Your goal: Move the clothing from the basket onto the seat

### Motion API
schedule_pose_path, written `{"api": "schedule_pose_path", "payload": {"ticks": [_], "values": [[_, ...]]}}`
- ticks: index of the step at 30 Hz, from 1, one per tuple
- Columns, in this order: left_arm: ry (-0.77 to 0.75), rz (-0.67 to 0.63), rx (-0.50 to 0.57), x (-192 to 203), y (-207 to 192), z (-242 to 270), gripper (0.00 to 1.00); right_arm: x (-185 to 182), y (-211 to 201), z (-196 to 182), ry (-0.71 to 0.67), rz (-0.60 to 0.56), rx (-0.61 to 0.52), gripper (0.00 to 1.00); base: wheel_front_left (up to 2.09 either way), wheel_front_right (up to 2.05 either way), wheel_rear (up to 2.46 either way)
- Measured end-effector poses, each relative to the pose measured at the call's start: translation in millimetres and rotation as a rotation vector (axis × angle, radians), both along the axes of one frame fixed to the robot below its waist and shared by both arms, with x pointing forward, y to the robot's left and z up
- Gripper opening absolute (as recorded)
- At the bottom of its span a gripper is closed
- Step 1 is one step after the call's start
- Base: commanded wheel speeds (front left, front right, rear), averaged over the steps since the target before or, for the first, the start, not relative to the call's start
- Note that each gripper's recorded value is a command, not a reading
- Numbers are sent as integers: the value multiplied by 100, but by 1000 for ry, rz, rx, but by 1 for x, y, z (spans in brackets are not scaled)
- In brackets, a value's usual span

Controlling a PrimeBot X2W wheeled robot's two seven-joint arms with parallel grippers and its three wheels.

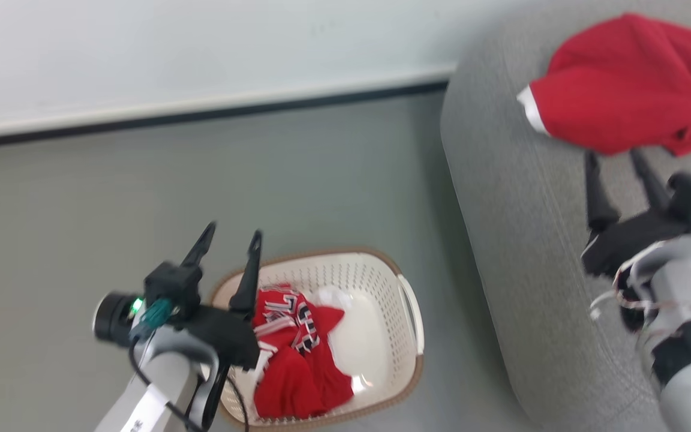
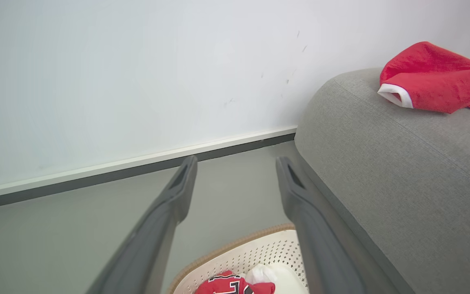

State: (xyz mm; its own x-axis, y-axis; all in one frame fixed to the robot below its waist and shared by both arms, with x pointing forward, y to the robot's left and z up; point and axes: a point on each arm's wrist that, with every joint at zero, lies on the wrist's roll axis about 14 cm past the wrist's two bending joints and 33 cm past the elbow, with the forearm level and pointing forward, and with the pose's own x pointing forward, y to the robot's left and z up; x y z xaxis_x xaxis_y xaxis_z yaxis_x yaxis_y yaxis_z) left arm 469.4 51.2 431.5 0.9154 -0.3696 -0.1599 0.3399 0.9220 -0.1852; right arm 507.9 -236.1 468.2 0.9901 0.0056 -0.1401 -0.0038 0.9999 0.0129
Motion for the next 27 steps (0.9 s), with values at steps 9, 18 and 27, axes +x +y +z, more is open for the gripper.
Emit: {"api": "schedule_pose_path", "payload": {"ticks": [9, 18, 27], "values": [[27, 195, -4, -44, 67, 5, 100, -42, 47, 1, -17, 54, 71, 100, 0, 0, 0], [13, 302, -21, -96, 104, 12, 100, -89, 71, 11, -72, 67, 93, 100, 0, 0, 0], [-46, 373, -52, -118, 122, 30, 100, -120, 89, 14, -103, 90, 102, 100, 0, 0, 0]]}}
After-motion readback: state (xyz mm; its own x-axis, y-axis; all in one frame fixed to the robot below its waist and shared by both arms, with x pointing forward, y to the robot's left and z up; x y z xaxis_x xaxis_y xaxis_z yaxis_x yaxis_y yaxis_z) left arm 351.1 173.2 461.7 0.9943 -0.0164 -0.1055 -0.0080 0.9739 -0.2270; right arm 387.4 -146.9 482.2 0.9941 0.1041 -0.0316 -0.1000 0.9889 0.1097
